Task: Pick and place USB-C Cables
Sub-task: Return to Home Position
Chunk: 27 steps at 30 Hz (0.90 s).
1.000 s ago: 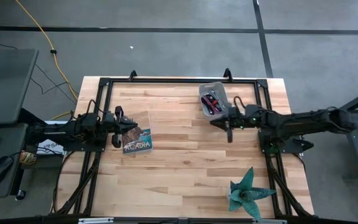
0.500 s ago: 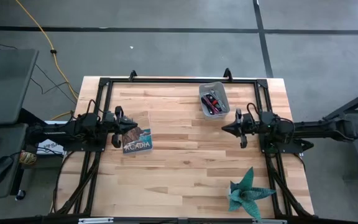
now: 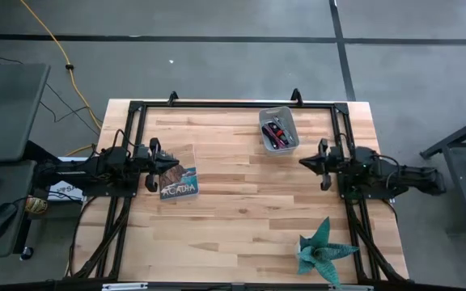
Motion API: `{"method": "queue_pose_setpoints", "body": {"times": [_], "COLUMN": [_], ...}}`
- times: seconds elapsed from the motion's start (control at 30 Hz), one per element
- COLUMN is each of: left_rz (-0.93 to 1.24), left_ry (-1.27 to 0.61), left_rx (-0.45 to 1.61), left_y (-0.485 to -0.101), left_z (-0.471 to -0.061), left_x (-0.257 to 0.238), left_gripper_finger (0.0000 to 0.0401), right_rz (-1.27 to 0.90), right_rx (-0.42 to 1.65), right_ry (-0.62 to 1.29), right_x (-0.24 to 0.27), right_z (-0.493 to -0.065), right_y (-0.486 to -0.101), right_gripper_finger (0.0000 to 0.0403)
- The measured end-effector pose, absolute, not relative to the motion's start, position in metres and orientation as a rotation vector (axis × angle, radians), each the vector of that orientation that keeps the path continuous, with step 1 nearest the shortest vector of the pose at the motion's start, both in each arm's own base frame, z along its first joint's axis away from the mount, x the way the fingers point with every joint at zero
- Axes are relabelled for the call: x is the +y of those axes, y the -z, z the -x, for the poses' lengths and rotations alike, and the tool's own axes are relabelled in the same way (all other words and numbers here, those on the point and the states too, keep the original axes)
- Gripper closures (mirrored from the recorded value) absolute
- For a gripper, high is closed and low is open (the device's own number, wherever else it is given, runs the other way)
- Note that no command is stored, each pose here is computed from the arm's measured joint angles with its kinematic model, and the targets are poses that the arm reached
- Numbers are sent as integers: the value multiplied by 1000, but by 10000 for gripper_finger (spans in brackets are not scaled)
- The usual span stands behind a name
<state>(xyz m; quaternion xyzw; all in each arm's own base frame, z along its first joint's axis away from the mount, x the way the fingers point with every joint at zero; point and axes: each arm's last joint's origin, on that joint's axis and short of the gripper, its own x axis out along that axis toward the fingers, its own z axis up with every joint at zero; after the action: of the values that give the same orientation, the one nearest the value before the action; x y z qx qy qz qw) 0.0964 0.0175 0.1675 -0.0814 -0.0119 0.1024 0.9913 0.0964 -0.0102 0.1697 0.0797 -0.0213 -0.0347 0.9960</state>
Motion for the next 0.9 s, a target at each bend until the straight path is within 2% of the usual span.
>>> {"method": "queue_pose_setpoints", "body": {"times": [0.17,0.9], "left_rz": [163,163], "left_ry": [-205,-205], "left_rx": [-24,-22], "left_y": [-168,-167], "left_z": [-96,-97], "left_x": [18,18], "left_gripper_finger": [398,398], "right_rz": [-169,-129], "right_rx": [-13,15], "right_ry": [132,79], "right_x": [-7,2], "right_z": [-99,-101], "right_y": [-167,-165], "right_gripper_finger": [403,403]}}
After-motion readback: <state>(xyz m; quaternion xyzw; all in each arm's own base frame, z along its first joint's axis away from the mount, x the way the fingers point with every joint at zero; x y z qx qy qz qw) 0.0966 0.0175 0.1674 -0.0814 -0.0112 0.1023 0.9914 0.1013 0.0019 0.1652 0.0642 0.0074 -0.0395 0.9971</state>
